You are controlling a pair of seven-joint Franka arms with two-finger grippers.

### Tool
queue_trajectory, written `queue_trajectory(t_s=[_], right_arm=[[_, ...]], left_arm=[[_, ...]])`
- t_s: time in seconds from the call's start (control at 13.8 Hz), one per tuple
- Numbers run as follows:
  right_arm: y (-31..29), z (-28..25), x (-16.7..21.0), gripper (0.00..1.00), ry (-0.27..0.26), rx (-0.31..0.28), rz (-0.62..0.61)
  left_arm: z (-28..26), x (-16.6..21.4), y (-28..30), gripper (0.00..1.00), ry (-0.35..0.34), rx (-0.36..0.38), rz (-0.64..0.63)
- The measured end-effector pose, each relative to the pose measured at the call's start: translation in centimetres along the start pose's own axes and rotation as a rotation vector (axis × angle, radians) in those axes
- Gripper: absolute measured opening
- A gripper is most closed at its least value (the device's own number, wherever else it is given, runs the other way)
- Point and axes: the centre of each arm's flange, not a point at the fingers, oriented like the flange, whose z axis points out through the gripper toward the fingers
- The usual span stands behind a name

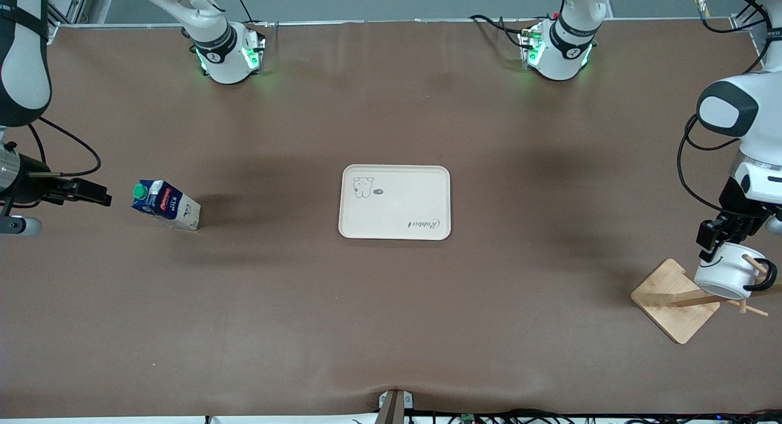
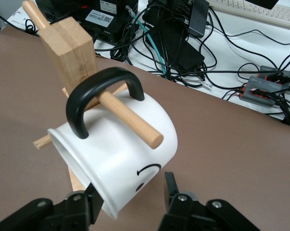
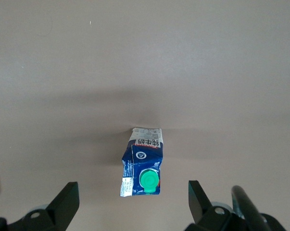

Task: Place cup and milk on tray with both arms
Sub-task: 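Reach the left gripper to the white mug while the right gripper reaches the milk, then lift the mug off the stand with the left gripper while the right grasps milk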

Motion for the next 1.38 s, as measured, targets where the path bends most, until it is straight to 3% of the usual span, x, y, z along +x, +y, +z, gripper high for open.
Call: queue_trajectory(t_s=[0.14, 0.29, 0.36, 0.51, 0.65, 1.38], right_arm=[[-0.2, 0.7, 0.3, 1.00, -0.011, -0.001, -0.003], [-0.2, 1.2, 0.5, 1.00, -0.018, -0.001, -0.003], [-0.2, 1.4, 0.6, 1.00, -0.020, -0.001, -0.003], [-0.2, 2.3, 0.9, 1.00, -0.033, -0.002, -0.002], [0.1, 3.6, 1.5, 1.00, -0.049, -0.003, 0.002], [0.1, 8.2, 2.3, 1.00, -0.129, 0.016, 0.015]], left_arm=[[0.1, -0.2, -0.1, 0.53, 0.001, 0.001, 0.001], [0.2, -0.3, 0.0, 0.35, 0.000, 0.001, 0.002], [0.2, -0.4, 0.0, 0.34, -0.001, 0.000, 0.004], [0.1, -0.4, 0.8, 0.18, 0.005, -0.009, 0.017], [0.1, -0.7, 2.3, 0.08, 0.002, -0.026, 0.036], [-1.7, -0.7, 5.5, 0.07, 0.007, -0.064, 0.096]])
